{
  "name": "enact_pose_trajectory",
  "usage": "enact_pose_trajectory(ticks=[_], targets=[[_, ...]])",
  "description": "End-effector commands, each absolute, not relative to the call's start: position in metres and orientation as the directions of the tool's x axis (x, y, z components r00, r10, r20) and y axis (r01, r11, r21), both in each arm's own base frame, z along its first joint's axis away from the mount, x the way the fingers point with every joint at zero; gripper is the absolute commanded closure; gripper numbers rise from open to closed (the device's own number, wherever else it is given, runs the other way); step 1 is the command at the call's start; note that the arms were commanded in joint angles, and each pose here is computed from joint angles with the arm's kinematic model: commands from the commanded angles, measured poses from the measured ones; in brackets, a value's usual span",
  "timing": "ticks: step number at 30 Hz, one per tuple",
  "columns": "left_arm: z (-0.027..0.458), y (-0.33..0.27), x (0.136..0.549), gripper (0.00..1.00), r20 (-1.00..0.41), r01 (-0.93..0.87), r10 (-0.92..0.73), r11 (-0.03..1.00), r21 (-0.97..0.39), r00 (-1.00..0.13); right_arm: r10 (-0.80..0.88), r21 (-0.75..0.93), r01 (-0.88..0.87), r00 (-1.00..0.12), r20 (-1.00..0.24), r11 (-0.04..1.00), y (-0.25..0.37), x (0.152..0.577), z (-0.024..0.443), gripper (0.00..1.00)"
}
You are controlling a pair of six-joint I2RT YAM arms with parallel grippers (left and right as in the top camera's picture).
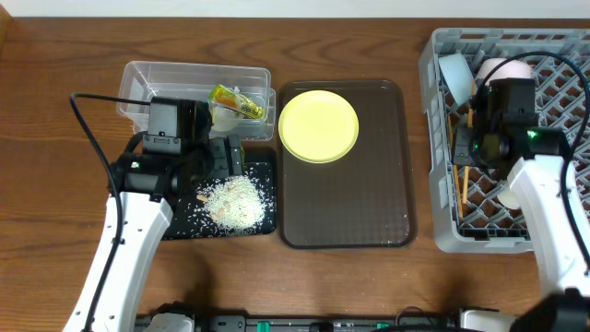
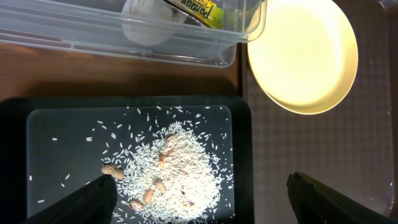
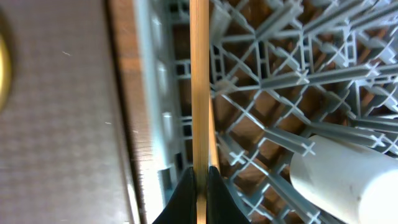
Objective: Sort waste into correct bins and load items into the dishwasher rack
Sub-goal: 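Reach the right gripper to the yellow plate rim and grasp it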
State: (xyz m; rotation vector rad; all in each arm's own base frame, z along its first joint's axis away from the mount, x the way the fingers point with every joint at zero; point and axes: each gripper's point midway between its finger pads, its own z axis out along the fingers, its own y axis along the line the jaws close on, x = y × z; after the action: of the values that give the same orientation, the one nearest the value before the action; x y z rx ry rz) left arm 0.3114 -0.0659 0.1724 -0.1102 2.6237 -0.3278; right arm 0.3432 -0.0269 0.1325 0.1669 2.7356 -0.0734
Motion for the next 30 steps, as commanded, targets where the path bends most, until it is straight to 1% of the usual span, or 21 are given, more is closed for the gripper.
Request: enact_pose_trajectory(ticks=[1, 3, 4, 5, 10, 12, 15, 17, 19, 22, 25, 30], targets=[[0.174, -0.064, 0.314, 0.11, -0.465, -0.025, -0.141, 0.969, -0.247, -0.874, 0.063, -0.023, 0.076, -0.935, -0.350, 0.997, -0.027, 0.348, 0.115, 0.98], [0.174, -0.064, 0.314, 0.11, -0.465, -0.025, -0.141, 0.969, -0.247, -0.874, 0.048, 0.007, 0.049, -0.932, -0.359, 0.999, -0.019, 0.354, 0.113, 0.86], [0.174, -0.064, 0.314, 0.11, -0.465, -0.026, -0.142, 0.969, -0.247, -0.874, 0.040, 0.012, 0.038, -0.927, -0.374, 0.999, -0.016, 0.358, 0.114, 0.76], [0.174, -0.064, 0.314, 0.11, -0.465, -0.025, -0.142, 0.969, -0.247, -0.874, 0.034, 0.011, 0.032, -0.920, -0.390, 0.999, -0.014, 0.361, 0.117, 0.73], [0.174, -0.064, 0.314, 0.11, -0.465, -0.025, -0.142, 0.969, -0.247, -0.874, 0.026, 0.035, 0.008, -0.851, -0.525, 0.999, 0.006, 0.384, 0.155, 0.70], [0.174, -0.064, 0.314, 0.10, -0.465, -0.025, -0.142, 0.969, -0.247, -0.874, -0.001, 0.061, -0.044, -0.817, -0.576, 0.997, 0.026, 0.392, 0.169, 0.69], [0.174, -0.064, 0.314, 0.10, -0.466, -0.025, -0.141, 0.969, -0.247, -0.873, -0.029, 0.093, -0.110, -0.786, -0.618, 0.990, 0.059, 0.399, 0.177, 0.65], [0.174, -0.064, 0.314, 0.10, -0.466, -0.025, -0.142, 0.969, -0.247, -0.873, -0.037, 0.113, -0.137, -0.780, -0.624, 0.984, 0.081, 0.401, 0.175, 0.64], [0.174, -0.064, 0.314, 0.11, -0.466, -0.025, -0.142, 0.969, -0.247, -0.873, -0.038, 0.128, -0.148, -0.785, -0.619, 0.981, 0.101, 0.403, 0.167, 0.64], [0.174, -0.064, 0.314, 0.11, -0.466, -0.025, -0.142, 0.969, -0.247, -0.874, 0.007, 0.134, -0.091, -0.805, -0.593, 0.987, 0.117, 0.410, 0.146, 0.62], [0.174, -0.064, 0.314, 0.11, -0.465, -0.025, -0.142, 0.969, -0.247, -0.874, 0.073, 0.159, -0.018, -0.834, -0.546, 0.987, 0.130, 0.416, 0.116, 0.58], [0.174, -0.064, 0.314, 0.11, -0.465, -0.025, -0.142, 0.969, -0.247, -0.874, 0.164, 0.208, 0.073, -0.870, -0.464, 0.975, 0.152, 0.421, 0.064, 0.59]])
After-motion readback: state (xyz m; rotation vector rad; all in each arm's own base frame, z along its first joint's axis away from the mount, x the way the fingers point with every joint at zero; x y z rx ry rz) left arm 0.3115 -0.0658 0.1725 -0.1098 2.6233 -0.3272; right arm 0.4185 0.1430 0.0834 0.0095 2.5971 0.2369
